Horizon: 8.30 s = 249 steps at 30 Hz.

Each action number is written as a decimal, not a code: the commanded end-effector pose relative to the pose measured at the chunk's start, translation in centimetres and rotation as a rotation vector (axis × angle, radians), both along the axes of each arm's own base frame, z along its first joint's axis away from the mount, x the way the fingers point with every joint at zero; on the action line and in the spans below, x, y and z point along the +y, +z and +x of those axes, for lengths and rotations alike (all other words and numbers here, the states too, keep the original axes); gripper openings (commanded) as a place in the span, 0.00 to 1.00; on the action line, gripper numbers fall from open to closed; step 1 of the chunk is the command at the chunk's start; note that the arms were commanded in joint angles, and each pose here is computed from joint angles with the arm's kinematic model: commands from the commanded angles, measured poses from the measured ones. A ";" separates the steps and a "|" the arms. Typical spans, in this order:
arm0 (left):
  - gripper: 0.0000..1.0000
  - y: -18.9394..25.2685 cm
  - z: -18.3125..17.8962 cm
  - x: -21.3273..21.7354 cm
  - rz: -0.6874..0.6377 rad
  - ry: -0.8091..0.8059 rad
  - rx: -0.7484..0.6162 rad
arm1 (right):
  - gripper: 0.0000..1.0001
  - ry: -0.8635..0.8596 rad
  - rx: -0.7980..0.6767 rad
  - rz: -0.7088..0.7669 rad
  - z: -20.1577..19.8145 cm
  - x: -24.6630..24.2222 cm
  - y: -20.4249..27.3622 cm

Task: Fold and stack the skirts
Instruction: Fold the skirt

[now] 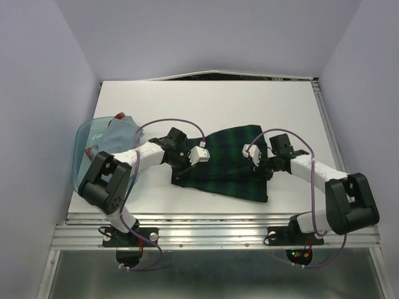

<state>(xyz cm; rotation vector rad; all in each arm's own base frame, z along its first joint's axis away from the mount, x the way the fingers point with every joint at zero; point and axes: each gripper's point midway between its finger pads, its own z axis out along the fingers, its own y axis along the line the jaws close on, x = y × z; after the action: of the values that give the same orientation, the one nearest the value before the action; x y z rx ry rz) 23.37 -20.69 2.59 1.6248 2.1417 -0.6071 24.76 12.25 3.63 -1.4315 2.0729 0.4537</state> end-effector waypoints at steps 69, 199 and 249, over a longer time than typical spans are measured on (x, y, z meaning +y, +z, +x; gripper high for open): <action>0.59 9.4 4.4 -10.7 -0.200 0.248 -0.202 | 0.01 -1.101 0.571 0.167 16.5 -5.0 -0.9; 0.47 15.4 11.0 -23.5 -0.592 0.312 0.278 | 0.79 -1.197 0.711 0.811 12.8 3.0 2.9; 0.27 0.8 4.1 -5.9 -0.006 0.183 0.062 | 0.59 -0.893 0.536 0.411 18.4 1.1 7.6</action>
<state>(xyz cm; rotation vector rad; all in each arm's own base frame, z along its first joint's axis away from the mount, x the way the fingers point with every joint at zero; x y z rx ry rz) 30.42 -26.35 2.74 1.4097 2.2547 -0.4960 43.97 11.71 5.61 -0.0415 2.6421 0.7100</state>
